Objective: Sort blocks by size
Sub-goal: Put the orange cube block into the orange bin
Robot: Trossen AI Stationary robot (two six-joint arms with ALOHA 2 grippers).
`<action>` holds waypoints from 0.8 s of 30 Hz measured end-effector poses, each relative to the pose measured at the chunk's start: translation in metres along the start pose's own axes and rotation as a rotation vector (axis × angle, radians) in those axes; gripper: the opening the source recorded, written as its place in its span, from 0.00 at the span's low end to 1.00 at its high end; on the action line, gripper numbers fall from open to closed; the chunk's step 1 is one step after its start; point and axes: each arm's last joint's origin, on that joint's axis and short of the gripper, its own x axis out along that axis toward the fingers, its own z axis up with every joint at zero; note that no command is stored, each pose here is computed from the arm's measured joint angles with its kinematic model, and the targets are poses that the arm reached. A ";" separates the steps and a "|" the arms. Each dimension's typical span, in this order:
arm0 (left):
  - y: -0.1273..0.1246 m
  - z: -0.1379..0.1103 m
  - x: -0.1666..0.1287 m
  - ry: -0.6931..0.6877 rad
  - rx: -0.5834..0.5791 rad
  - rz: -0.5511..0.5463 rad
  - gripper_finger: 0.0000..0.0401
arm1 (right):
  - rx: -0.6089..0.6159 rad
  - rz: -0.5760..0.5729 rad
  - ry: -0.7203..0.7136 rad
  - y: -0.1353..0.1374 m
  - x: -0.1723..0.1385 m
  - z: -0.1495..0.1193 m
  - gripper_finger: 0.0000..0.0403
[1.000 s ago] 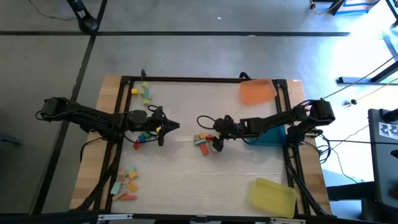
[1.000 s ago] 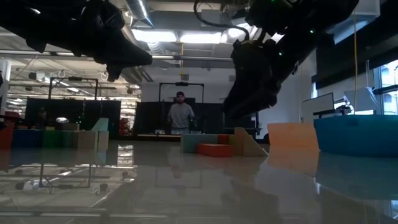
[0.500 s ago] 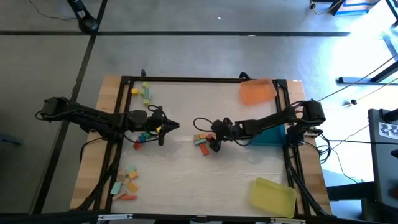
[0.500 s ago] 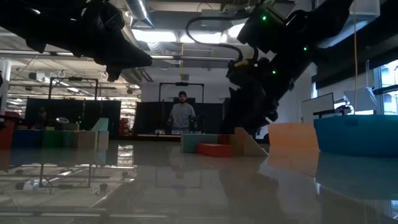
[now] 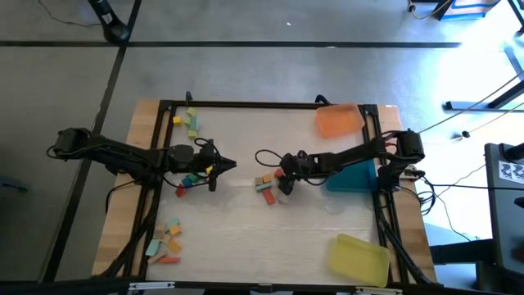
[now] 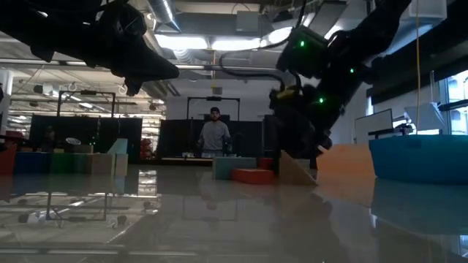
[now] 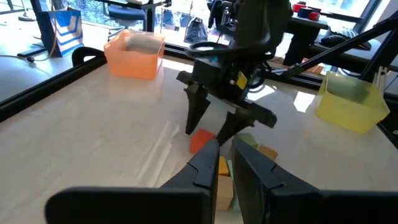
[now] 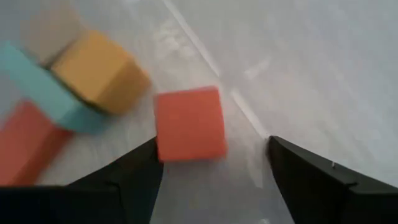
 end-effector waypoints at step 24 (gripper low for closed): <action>0.000 0.000 0.000 0.000 0.027 0.000 0.08 | -0.291 0.048 -0.036 -0.003 0.000 0.008 0.33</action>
